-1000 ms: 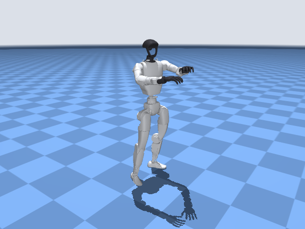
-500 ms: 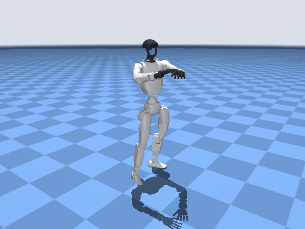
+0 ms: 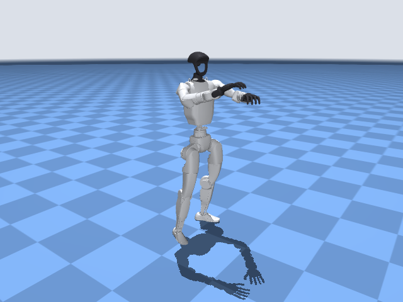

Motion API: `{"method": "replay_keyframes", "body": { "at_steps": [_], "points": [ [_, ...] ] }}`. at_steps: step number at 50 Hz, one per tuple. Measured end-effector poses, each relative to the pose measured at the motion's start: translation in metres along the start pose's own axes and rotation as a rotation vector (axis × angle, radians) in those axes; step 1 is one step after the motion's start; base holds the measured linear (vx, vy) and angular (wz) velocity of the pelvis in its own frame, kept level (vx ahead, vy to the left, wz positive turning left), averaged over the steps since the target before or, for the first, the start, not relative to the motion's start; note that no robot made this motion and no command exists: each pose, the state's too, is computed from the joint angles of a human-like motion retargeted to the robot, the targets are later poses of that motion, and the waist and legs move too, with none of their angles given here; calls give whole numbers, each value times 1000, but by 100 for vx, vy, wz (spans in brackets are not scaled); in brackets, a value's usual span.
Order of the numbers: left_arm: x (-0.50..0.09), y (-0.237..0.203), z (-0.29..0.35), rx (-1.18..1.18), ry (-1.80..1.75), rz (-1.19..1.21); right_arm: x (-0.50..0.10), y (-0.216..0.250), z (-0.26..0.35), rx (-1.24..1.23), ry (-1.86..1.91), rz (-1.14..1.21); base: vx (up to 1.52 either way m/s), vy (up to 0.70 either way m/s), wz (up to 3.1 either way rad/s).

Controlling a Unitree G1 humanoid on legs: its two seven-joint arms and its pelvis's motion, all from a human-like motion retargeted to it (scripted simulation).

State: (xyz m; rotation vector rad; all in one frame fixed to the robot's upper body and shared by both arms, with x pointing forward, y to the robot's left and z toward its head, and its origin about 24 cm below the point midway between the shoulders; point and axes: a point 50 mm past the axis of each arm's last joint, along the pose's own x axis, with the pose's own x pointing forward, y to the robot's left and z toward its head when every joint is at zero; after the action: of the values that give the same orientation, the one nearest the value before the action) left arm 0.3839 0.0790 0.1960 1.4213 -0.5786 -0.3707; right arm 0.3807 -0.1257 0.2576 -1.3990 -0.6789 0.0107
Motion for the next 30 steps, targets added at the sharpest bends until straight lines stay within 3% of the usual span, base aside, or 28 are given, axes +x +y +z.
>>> {"method": "replay_keyframes", "body": {
  "at_steps": [5, 16, 30],
  "points": [
    [-2, 1, -2, 6, -6, -3, -2, 13, 2, 11, 2, 41, 0, 0, 0],
    [-4, 47, -12, 81, 5, 154, -26, 78, 0, 84, 91, 256, 0, 0, 0],
    [-22, -10, -41, 24, 136, -58, -3, 40, 28, 112, -27, 77, 0, 0, 0]
  ]
}}
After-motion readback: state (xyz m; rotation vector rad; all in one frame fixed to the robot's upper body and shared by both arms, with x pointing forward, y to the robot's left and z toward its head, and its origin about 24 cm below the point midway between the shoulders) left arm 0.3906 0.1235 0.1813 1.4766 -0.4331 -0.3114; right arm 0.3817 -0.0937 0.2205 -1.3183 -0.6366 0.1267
